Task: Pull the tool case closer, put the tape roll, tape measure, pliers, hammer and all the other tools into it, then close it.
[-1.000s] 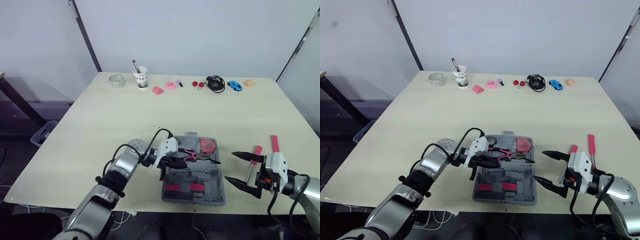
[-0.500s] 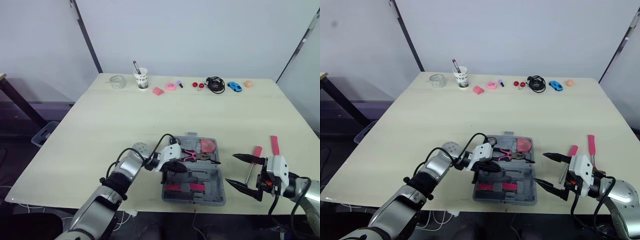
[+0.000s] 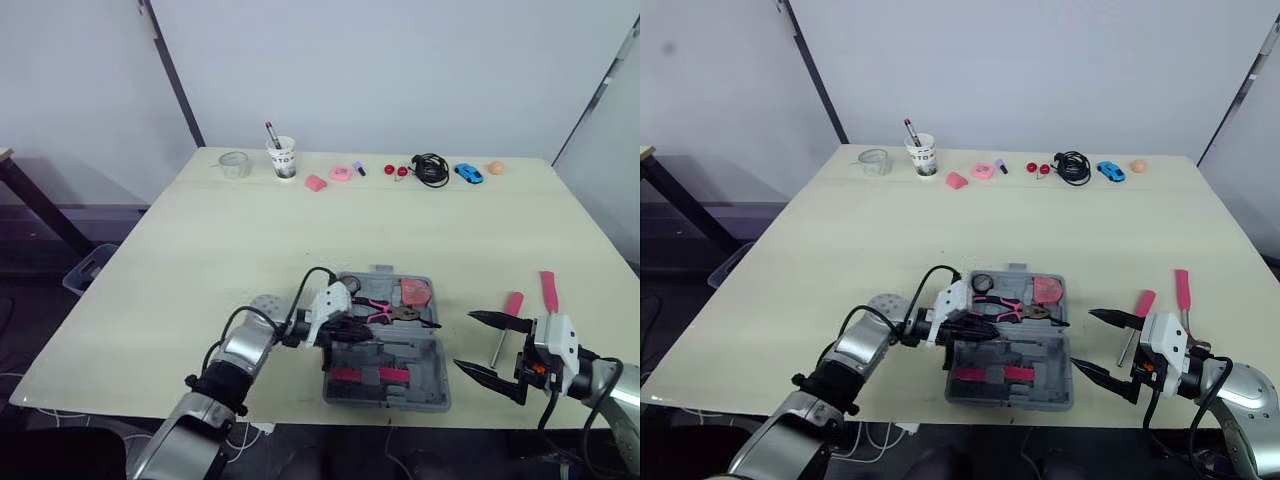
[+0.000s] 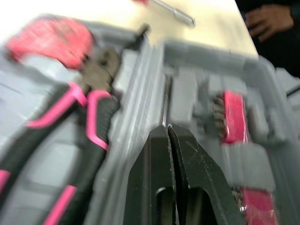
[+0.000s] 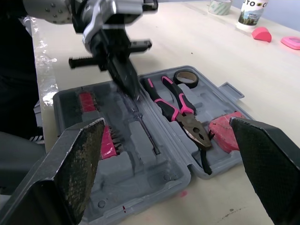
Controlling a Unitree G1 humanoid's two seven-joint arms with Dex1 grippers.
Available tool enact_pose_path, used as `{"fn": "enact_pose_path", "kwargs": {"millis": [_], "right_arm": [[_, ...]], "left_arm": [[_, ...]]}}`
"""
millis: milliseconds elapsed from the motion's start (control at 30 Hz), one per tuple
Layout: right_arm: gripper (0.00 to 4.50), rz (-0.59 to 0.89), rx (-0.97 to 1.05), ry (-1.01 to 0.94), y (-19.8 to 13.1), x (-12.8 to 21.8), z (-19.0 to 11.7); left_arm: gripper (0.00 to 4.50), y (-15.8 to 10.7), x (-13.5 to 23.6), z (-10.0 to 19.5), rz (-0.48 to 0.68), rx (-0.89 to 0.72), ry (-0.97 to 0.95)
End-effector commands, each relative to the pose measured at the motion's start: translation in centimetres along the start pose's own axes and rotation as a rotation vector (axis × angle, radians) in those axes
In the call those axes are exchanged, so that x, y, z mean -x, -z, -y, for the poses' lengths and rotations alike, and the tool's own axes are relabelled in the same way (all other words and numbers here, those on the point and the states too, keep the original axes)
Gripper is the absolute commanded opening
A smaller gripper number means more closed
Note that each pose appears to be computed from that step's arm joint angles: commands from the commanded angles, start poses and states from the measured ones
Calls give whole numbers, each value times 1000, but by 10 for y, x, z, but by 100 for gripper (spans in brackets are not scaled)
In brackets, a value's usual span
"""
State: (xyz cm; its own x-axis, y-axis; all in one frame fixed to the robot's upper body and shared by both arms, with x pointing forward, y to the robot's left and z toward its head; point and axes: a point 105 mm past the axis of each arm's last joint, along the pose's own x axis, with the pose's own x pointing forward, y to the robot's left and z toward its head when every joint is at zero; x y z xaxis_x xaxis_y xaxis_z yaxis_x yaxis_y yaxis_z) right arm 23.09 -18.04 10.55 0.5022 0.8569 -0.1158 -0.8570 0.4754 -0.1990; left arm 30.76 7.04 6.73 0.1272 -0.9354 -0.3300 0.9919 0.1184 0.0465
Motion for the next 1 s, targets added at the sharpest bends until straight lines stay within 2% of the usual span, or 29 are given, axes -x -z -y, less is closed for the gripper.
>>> {"fn": "enact_pose_path", "kwargs": {"millis": [33,200,367,467,533,567,600,633,667,767,1000], "right_arm": [[450,15,26,36,-11,6,6],[450,0,-13,153,-5,18,13],[450,-11,-65,286,7,35,17],[450,-32,-98,374,16,51,18],[450,-47,-113,421,21,61,18],[450,-56,-121,440,24,67,17],[450,-63,-128,462,27,72,17],[450,-75,-139,500,32,81,17],[450,-82,-145,525,35,87,16],[450,-98,-150,550,40,96,15],[450,-157,-200,675,57,137,5]], "left_arm": [[11,-26,21,-5,108,-14,-52],[11,-32,69,-11,198,26,-219],[11,-7,106,-6,175,101,-376],[84,10,126,2,153,143,-461],[173,20,135,7,131,161,-505],[203,24,140,11,127,174,-516],[255,27,144,14,125,185,-533],[280,32,151,16,121,196,-562],[337,34,155,18,118,202,-581],[443,37,159,21,119,210,-599],[443,46,175,36,118,243,-662]]}}
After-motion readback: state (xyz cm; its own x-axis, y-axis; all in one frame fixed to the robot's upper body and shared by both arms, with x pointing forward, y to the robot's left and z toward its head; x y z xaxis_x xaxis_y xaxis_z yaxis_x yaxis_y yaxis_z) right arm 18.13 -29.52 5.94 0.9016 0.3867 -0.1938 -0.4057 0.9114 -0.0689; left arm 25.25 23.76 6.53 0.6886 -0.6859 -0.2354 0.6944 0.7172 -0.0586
